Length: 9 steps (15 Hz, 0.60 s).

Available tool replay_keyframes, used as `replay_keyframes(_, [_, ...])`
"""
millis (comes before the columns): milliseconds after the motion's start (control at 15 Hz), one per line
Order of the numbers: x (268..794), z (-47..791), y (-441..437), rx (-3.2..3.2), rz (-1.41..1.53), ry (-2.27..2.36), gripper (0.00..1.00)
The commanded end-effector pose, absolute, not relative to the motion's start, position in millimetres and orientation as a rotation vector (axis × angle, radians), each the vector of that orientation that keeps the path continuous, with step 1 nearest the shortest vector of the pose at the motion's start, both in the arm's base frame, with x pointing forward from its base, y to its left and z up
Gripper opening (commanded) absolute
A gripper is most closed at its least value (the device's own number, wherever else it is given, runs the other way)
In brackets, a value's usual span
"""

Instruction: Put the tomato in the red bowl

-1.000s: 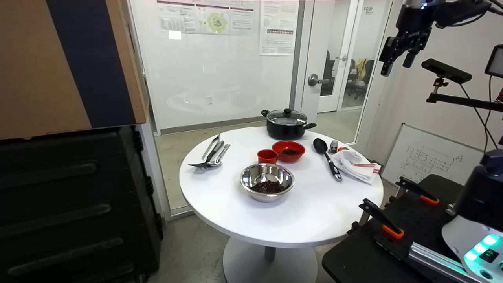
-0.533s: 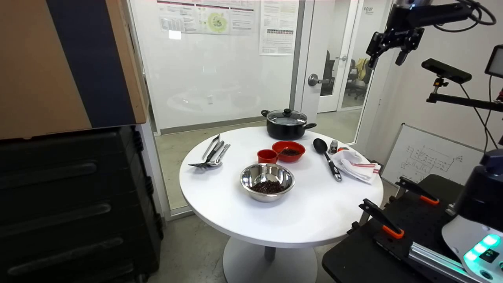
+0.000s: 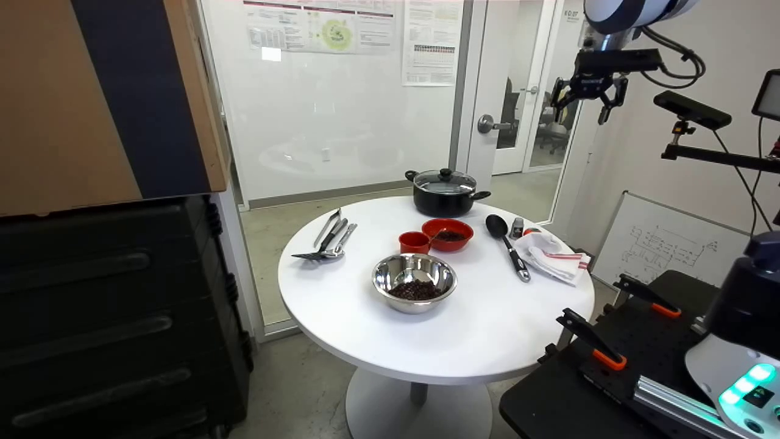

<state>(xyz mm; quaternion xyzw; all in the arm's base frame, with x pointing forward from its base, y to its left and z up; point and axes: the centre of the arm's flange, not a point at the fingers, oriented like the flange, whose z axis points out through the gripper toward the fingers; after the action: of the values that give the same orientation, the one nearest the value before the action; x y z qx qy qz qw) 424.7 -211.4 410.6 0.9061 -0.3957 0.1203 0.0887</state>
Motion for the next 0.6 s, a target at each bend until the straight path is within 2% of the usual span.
replay_keyframes(0, [495,386,-262,2.574,0.340,-1.452,1.00])
replay_keyframes(267, [521,366,-303,2.388,0.341,-1.721,1.00])
replay_keyframes(533, [508,362,-307,2.341,0.352,-1.766,1.00])
